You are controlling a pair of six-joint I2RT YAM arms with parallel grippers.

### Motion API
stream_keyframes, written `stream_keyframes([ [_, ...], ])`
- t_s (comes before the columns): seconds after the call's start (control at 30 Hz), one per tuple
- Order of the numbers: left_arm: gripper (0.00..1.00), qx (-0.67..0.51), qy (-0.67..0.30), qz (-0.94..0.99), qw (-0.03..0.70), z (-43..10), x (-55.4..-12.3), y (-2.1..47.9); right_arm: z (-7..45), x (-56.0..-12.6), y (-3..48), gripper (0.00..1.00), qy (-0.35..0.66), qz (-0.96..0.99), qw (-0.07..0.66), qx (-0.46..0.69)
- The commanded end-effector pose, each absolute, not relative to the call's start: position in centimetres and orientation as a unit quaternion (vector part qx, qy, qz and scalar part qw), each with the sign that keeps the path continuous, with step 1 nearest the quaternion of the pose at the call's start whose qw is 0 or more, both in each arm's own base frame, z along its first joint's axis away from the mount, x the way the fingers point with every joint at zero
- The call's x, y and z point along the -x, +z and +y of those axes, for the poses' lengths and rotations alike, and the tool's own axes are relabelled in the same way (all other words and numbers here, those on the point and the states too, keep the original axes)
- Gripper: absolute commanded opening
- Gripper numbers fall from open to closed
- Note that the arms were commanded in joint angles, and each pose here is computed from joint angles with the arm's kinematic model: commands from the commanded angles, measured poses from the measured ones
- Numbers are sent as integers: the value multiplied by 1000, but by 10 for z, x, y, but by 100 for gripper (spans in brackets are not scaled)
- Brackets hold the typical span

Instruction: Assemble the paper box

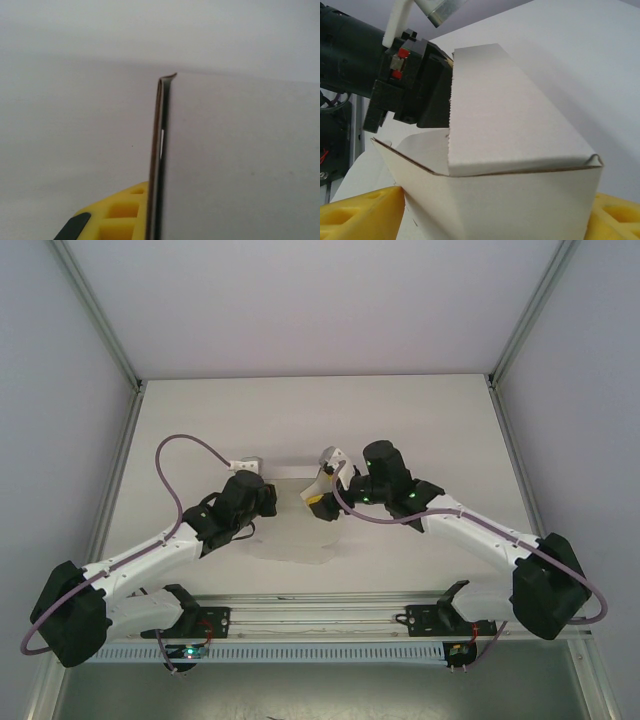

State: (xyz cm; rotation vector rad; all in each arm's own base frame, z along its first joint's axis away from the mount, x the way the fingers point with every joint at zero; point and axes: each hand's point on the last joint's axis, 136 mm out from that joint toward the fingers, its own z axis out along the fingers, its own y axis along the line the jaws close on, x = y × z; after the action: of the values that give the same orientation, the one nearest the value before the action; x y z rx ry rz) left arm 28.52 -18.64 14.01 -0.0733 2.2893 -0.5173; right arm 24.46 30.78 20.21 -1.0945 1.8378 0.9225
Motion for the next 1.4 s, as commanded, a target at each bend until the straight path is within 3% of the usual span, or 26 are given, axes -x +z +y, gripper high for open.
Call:
stream_keyframes([
  [0.0,0,25,-222,885,408,-196,-291,164,305,-239,212,79,370,723,397,427],
  [0.2,0,18,-239,881,409,-203,-292,169,294,-268,202,67,305,770,420,371],
  [0.43,0,8,-250,881,401,-211,-292,172,290,-293,196,61,259,793,443,327],
  [0.5,0,9,-248,882,401,-210,-292,171,286,-298,197,57,237,800,452,314],
  [0.57,0,11,-248,880,404,-209,-292,174,279,-303,198,43,209,807,463,300],
  [0.77,0,13,-251,876,412,-206,-290,179,257,-314,198,34,152,823,484,255],
  [1.07,0,36,-250,871,421,-199,-291,183,230,-325,185,39,35,853,477,210],
  [1.13,0,34,-253,870,421,-200,-290,185,230,-325,179,47,30,859,466,212],
  [1.3,0,38,-251,870,423,-199,-290,186,240,-319,171,53,52,863,452,218],
  [1.37,0,40,-249,870,423,-198,-291,186,240,-318,170,51,52,864,450,221],
])
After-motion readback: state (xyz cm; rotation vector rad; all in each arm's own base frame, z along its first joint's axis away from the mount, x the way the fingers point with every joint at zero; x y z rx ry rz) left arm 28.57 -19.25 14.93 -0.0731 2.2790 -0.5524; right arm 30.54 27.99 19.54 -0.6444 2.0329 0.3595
